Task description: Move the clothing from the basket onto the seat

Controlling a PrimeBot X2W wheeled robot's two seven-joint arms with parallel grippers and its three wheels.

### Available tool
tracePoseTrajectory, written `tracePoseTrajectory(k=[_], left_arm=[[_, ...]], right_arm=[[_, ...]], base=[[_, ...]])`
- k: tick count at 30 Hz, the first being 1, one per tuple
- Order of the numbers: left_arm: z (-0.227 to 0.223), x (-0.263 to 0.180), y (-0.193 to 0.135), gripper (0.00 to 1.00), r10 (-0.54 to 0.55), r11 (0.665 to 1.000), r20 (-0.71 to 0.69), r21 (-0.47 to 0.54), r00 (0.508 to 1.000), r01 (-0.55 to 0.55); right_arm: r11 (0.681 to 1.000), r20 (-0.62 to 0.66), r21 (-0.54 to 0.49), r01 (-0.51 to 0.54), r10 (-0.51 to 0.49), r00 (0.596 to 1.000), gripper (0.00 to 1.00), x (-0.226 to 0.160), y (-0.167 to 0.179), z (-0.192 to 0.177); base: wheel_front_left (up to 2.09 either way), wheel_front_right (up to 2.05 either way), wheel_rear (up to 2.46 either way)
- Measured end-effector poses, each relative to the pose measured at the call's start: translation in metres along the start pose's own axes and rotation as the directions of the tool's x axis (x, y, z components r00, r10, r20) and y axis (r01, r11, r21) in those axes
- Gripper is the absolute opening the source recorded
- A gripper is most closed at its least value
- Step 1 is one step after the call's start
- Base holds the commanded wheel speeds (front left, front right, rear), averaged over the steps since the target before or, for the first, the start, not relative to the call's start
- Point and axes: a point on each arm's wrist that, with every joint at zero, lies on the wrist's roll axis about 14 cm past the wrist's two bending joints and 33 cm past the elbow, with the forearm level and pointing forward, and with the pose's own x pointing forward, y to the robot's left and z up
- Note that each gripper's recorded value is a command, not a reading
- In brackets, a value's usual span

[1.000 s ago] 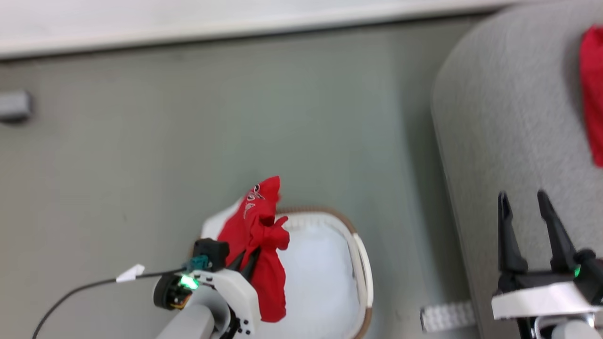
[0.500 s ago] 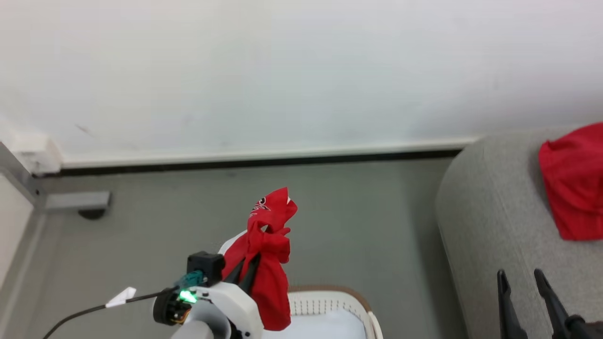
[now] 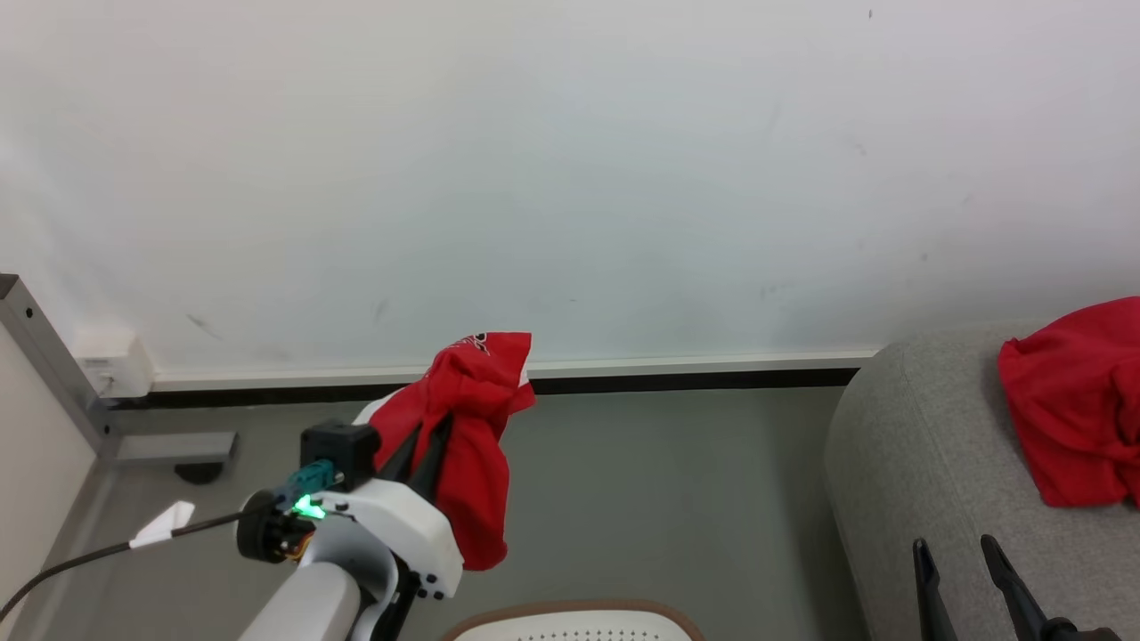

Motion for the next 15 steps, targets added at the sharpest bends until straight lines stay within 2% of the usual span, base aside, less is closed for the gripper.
tracePoseTrajectory(k=[15], left_arm=[[0.048, -0.003, -0.02, 0.0, -0.053, 0.998, 0.091, 0.039, 0.994, 0.049]], right_arm=[[1.0, -0.002, 0.002, -0.019, 0.019, 1.0, 1.0, -0.016, 0.008, -0.002]], base=[[0.0, 0.0, 0.0]])
